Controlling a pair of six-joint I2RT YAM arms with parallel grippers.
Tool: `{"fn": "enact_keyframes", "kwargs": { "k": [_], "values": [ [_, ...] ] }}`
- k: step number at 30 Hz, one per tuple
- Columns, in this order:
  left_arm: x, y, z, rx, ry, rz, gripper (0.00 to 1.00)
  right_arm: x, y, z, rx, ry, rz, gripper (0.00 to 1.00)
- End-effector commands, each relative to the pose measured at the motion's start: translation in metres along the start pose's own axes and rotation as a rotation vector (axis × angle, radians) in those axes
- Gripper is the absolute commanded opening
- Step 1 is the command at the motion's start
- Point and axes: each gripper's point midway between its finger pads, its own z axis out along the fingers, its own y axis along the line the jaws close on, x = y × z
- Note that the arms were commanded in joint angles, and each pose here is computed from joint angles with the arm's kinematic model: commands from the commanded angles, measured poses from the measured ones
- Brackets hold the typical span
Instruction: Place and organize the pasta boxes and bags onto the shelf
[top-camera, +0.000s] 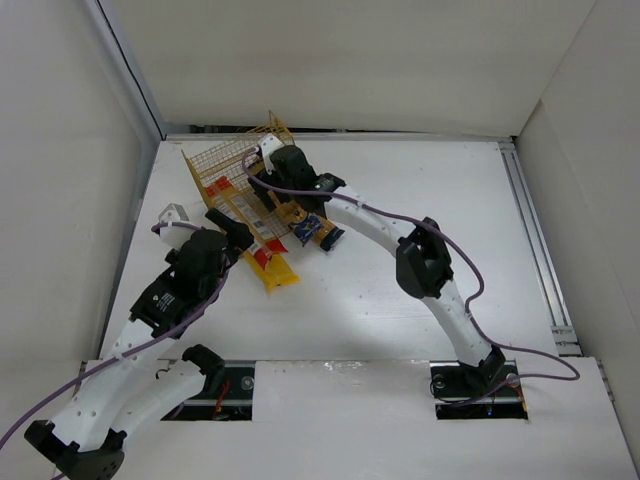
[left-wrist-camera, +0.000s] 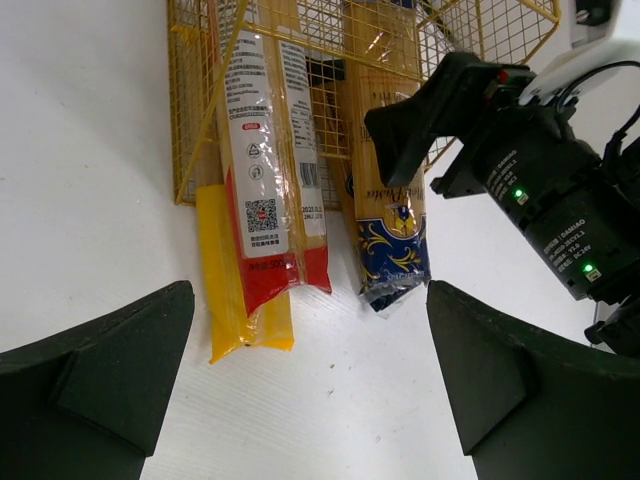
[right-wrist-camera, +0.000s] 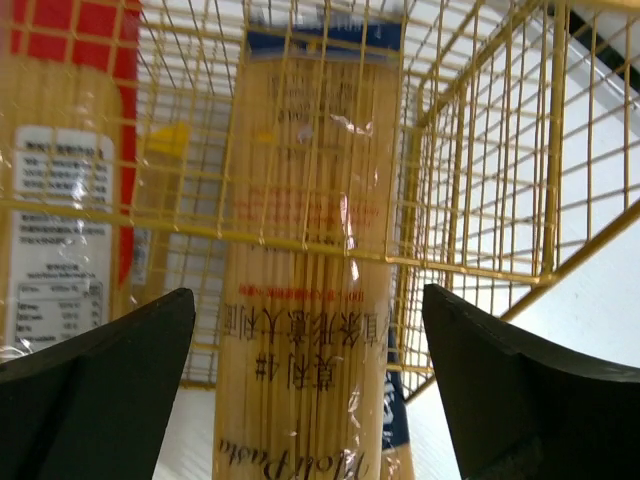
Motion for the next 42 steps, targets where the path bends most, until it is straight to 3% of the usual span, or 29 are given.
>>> {"fn": "enact_keyframes", "kwargs": {
  "k": [1,9,12,13,21,26,28,32,42],
  "values": [
    [-0.003,0.005,0.0,-0.019,-0.023,-0.016,1.0,-0.057,0.005,-0.013,-0.017,-0.177,0.039,1.0],
    [-0.004,0.004,-0.002,-0.014,-0.015,-0.007,1.0,-0.052,-0.005,-0.055,-0.026,-0.164,-0.033,1.0],
    [-0.001,0.004,-0.001,-0.017,-0.003,0.008,1.0,-0.052,-0.021,-0.094,0.013,-0.174,-0.048,1.0],
    [-0.003,0.0,0.0,-0.01,-0.007,0.015,1.0,-0.073,-0.032,-0.127,0.034,-0.237,-0.031,1.0],
    [0.019,-0.018,0.017,0.02,0.076,0.099,1.0,0.043,-0.123,-0.227,0.329,-0.115,-0.013,1.0],
    [0.036,-0.03,0.032,0.034,0.131,0.163,1.0,0.128,-0.205,-0.27,0.448,-0.054,0.155,1.0],
    [0.041,-0.03,0.036,0.023,0.149,0.175,1.0,0.15,-0.218,-0.288,0.445,-0.065,0.205,1.0],
    [0.046,-0.032,0.043,0.015,0.154,0.181,1.0,0.161,-0.233,-0.306,0.399,-0.107,0.23,1.0],
    [0.056,-0.039,0.045,-0.008,0.22,0.172,1.0,0.16,-0.222,-0.301,0.307,-0.135,0.269,1.0]
  ]
}}
